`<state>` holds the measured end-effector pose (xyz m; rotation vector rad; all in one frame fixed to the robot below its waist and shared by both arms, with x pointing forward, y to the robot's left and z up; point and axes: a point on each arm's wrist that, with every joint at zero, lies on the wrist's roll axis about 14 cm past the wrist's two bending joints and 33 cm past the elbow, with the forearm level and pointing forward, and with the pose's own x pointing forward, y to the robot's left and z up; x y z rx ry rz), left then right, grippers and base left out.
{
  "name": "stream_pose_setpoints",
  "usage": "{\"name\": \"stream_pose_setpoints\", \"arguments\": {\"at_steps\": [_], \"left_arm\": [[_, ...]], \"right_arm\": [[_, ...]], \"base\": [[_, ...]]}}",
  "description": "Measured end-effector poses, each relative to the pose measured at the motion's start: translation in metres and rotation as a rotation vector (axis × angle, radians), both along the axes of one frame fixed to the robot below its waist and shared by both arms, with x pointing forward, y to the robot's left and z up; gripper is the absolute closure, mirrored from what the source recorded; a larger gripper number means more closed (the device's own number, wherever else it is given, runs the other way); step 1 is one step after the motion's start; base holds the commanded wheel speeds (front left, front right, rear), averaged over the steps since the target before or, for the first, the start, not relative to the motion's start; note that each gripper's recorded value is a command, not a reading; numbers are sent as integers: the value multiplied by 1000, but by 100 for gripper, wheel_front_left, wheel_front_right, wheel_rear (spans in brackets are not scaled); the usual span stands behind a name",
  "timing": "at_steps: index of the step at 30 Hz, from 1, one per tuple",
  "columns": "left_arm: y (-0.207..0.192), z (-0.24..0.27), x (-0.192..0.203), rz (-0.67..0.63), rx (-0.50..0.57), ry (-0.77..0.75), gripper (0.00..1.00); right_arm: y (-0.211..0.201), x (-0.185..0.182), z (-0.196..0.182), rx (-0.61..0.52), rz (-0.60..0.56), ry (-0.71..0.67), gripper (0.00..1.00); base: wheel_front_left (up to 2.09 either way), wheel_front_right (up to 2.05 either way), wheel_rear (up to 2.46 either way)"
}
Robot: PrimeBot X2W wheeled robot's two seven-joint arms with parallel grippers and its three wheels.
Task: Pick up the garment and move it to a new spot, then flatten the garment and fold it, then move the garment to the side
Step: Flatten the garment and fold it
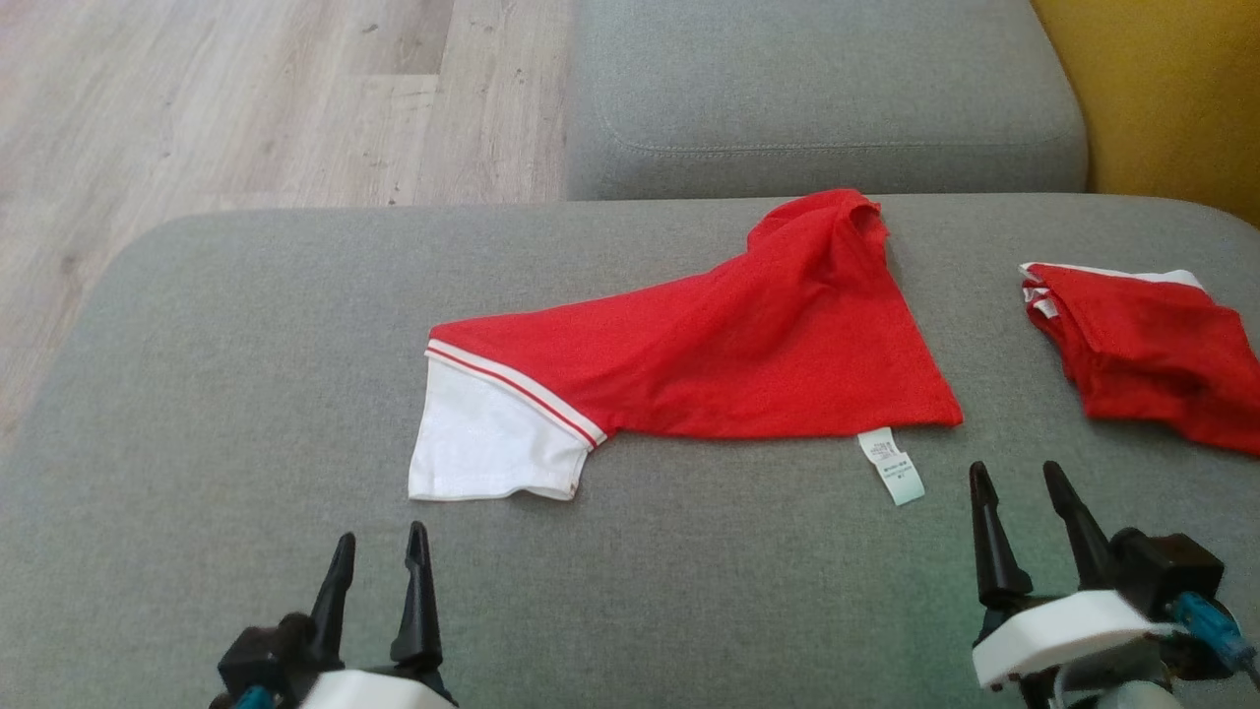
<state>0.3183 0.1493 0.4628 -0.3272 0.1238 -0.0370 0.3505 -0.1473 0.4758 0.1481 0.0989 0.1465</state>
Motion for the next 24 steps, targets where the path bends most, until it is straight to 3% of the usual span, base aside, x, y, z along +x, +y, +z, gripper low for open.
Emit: {"name": "stream_pose_setpoints", "arguments": {"at_steps": [12,24], "left_arm": [[2,-10,4,-14,26,59,0],[0,-38,59,-43,57,253,0]], "right_arm": [[3,1,-8,1,9,25,0],[10,10,-28,-7,31,100,0]], "base": [[0,0,0],[0,0,0]]}}
